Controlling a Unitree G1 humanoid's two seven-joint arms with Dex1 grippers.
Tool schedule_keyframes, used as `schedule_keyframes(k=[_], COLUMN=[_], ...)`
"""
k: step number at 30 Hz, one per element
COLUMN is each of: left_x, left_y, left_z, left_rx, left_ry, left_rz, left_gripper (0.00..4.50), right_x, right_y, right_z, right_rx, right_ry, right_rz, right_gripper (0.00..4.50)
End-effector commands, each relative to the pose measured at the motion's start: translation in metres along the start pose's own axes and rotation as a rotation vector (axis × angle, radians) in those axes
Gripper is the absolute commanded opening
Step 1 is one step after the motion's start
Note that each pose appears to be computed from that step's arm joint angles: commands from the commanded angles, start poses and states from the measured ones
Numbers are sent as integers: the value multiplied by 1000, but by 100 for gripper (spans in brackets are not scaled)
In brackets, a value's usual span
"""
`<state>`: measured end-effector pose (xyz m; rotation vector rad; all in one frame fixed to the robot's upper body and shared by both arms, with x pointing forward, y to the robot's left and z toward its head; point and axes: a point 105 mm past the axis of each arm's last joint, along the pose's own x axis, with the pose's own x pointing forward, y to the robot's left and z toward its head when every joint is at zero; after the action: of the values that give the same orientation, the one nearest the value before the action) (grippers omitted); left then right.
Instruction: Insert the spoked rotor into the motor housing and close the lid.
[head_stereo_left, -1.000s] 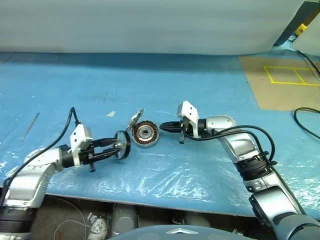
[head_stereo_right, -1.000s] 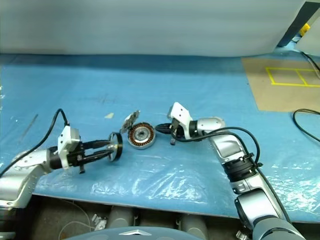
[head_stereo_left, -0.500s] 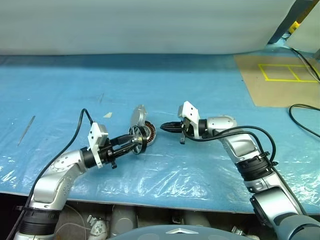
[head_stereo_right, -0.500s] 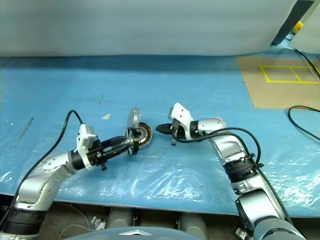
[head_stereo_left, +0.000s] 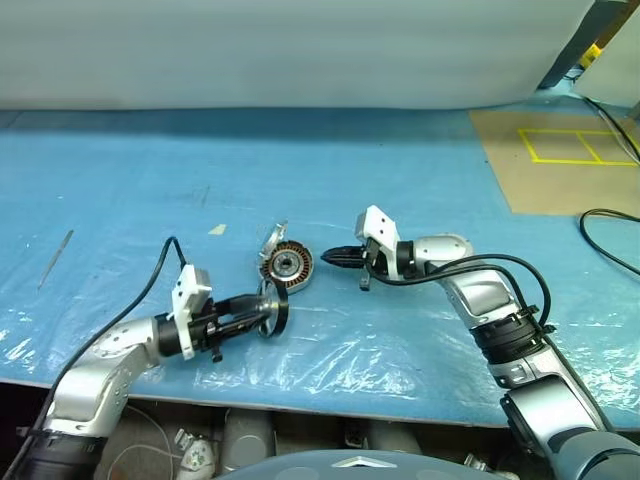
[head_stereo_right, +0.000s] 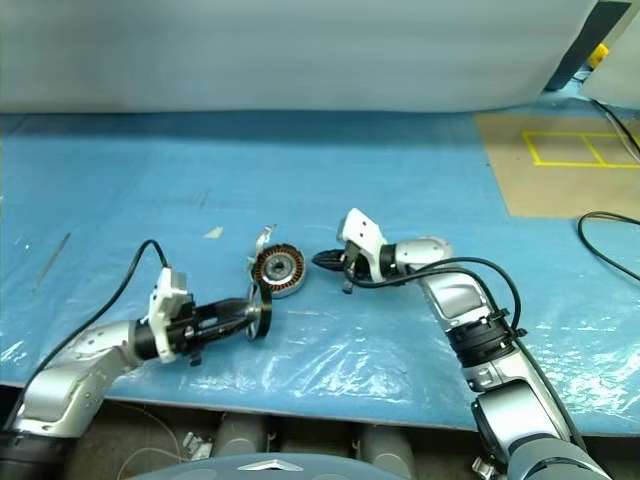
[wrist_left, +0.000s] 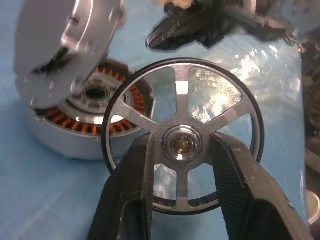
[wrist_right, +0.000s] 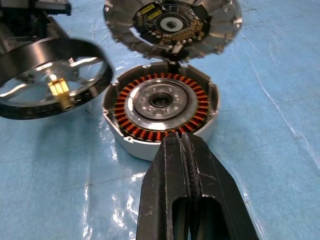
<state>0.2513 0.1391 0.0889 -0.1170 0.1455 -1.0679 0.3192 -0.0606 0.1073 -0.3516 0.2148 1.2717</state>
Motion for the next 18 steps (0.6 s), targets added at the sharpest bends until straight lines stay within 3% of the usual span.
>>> schedule_keyframes(k=[1,6,18], left_x=[12,19,7], left_y=[-1,7,23], left_z=[18,32,46], left_rx=[34,27,70], left_ry=[-85,-163,-193], left_rz=[-2,27,139], left_gripper=[133,133,133], right_x=[-2,-2,-2], right_y=[0,2,5], right_z=[6,3,3], right_rx=[-33,-27,-26], right_ry=[-20,-13,-9], right_rz=[-3,-6,18], right_gripper=[0,0,0])
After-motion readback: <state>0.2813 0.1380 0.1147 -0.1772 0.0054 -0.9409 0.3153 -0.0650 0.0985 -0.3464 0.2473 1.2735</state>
